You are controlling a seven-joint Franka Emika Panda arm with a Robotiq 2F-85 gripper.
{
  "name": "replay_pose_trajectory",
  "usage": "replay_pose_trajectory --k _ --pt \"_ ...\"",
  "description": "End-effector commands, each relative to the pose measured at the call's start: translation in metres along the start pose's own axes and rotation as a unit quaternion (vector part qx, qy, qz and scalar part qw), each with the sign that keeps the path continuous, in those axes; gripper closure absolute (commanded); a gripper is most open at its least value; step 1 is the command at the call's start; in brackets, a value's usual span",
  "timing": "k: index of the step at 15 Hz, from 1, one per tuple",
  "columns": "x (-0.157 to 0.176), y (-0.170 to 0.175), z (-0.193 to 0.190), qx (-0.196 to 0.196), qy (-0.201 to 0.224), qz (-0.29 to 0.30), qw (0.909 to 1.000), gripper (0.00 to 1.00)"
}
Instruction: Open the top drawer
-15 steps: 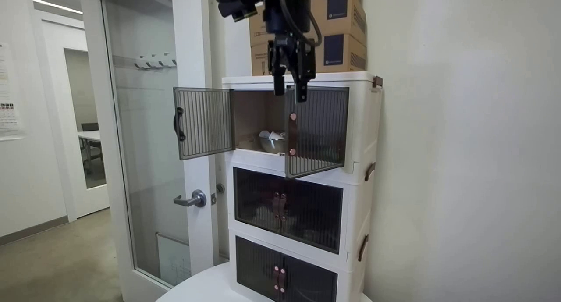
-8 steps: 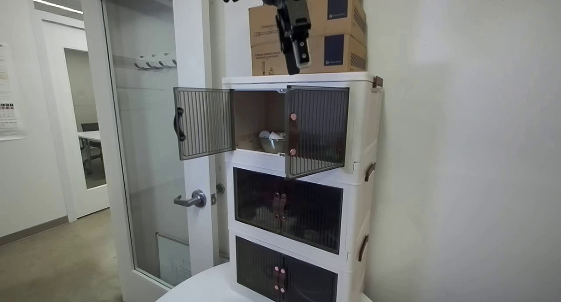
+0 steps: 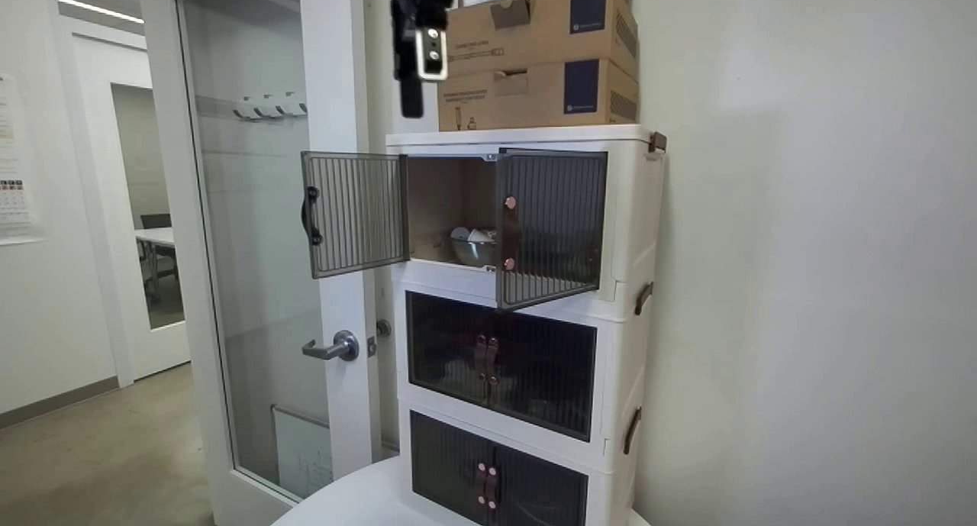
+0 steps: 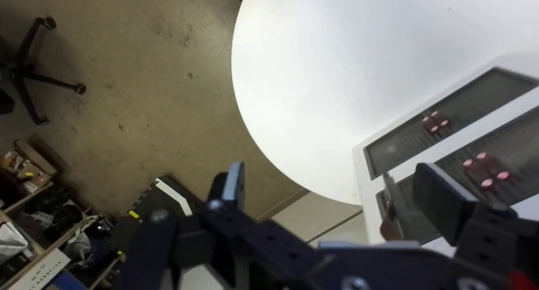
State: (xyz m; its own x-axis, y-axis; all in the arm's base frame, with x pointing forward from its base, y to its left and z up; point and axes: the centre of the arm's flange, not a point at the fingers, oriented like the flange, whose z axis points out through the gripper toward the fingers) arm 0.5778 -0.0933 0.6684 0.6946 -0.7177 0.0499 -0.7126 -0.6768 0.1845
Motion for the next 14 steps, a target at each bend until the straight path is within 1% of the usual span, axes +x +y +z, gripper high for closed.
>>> replay_pose_trajectory --k 1,2,4,7,10,12,14 --pt "-0.043 -0.013 -0.031 0.014 -0.018 -0.098 0.9949 0.0" --pt "-0.057 -0.017 -0.031 0.018 -0.022 -0.125 0.9917 0.0" --pt "-0.082 -0.034 -0.02 0.024 -0.021 -0.179 0.9833 0.0" --pt "-0.106 -0.063 0.014 0.018 -0.028 -0.259 0.9653 0.0" --pt "-0.12 -0.089 0.058 0.004 -0.04 -0.337 0.9405 0.0" --pt "-0.126 -0.099 0.086 -0.009 -0.049 -0.388 0.9202 0.0" --pt "-0.13 -0.099 0.102 -0.015 -0.051 -0.437 0.8978 0.0"
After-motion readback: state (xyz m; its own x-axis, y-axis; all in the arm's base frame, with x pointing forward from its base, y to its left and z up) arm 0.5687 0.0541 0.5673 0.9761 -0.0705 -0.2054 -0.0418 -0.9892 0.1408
